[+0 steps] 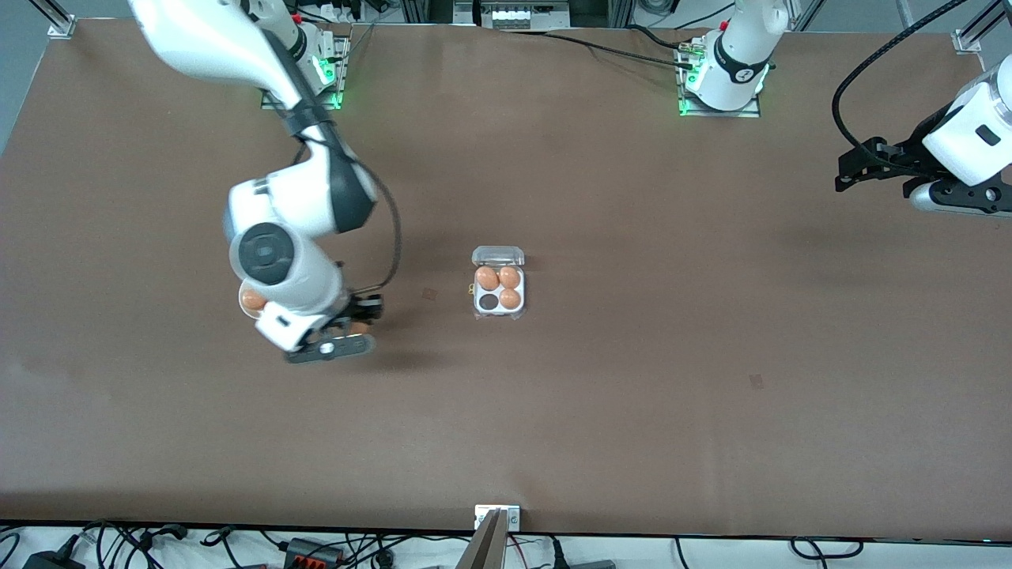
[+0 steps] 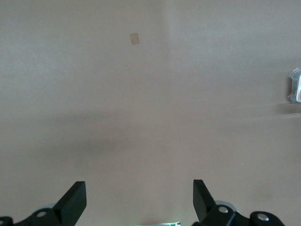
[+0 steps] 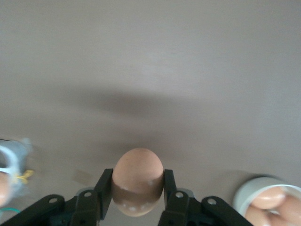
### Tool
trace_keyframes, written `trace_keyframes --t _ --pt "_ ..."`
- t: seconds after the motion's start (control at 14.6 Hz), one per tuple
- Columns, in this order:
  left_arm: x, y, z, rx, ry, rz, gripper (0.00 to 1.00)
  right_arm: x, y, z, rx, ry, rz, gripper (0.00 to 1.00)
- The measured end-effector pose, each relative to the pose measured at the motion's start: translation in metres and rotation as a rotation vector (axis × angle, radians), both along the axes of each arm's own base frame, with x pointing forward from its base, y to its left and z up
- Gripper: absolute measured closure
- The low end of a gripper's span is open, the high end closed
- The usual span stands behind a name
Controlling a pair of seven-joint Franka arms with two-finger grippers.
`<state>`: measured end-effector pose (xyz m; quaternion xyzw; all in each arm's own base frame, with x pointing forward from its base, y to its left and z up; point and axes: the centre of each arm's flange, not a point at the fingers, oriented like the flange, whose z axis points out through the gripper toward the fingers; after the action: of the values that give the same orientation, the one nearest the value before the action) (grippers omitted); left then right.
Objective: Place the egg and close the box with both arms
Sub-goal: 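Carry the egg with the right gripper to the clear egg box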
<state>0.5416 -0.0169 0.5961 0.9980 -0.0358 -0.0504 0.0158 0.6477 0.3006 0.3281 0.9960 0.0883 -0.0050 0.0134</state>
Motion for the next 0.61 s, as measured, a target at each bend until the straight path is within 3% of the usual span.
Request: trace_keyframes --t 0.27,0.61 --pt "0.0 0.0 0.0 0.0 0.0 0.0 0.0 -0.034 0.088 -0.024 -0.003 -0.002 0.009 0.53" --pt "0.0 0.0 0.0 0.0 0.001 0.0 0.0 -0.057 0.14 -0.054 0.016 -0.008 -0.048 0.53"
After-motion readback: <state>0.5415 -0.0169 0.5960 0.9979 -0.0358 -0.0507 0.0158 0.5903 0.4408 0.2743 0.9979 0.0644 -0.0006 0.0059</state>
